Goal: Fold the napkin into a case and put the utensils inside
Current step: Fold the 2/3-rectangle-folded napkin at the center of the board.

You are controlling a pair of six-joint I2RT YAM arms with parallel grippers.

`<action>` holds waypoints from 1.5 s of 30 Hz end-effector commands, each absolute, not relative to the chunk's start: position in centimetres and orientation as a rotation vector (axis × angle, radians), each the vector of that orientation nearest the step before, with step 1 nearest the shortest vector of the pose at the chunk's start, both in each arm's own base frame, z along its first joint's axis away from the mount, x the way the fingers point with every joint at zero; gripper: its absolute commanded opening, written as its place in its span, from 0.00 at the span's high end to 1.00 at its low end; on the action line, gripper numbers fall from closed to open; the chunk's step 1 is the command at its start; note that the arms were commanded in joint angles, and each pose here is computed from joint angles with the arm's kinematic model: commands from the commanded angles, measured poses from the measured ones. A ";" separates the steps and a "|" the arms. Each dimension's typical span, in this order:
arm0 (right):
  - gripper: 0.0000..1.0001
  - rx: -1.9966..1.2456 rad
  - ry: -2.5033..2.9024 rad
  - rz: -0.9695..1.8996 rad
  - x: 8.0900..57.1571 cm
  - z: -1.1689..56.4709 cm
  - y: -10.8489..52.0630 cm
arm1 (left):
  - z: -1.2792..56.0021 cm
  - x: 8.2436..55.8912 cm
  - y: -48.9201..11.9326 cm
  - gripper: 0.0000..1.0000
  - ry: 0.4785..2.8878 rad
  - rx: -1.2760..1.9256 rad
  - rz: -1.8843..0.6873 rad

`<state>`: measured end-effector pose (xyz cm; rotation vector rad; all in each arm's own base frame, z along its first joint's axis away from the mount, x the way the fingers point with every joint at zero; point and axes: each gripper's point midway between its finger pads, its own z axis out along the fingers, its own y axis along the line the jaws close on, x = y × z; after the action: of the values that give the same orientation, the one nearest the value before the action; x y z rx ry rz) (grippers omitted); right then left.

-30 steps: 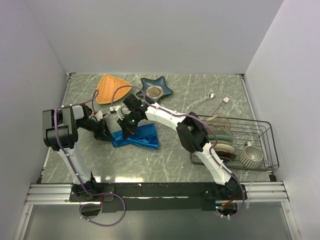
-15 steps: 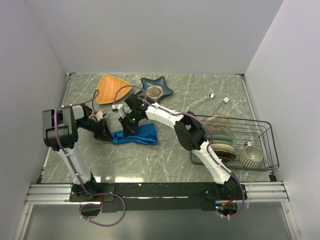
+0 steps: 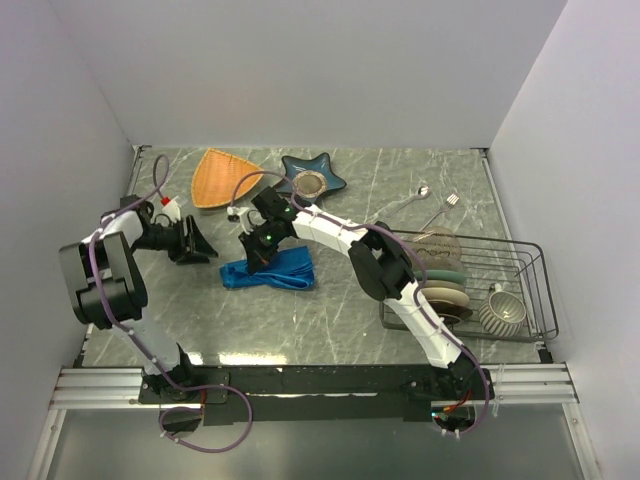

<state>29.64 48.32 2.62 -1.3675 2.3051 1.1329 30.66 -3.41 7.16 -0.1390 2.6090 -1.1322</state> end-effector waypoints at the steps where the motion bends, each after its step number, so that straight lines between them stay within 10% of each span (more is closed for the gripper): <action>1: 1.00 -1.312 2.443 1.122 28.9 -1.0 47.4 | 11.0 32.1 -4.7 0.41 2.380 0.105 -1.167; 20: 1.00 -1.070 2.575 1.321 28.6 -0.6 47.7 | 9.8 29.6 -5.8 0.41 2.011 1.287 -0.796; 45: 1.00 -1.014 2.604 1.355 28.1 -0.7 47.7 | 5.0 29.5 -9.6 0.48 1.923 1.607 -0.633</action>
<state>28.66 48.79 2.50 -1.0389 2.5036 1.4463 29.50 -9.13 5.08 1.5402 2.0003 -0.6516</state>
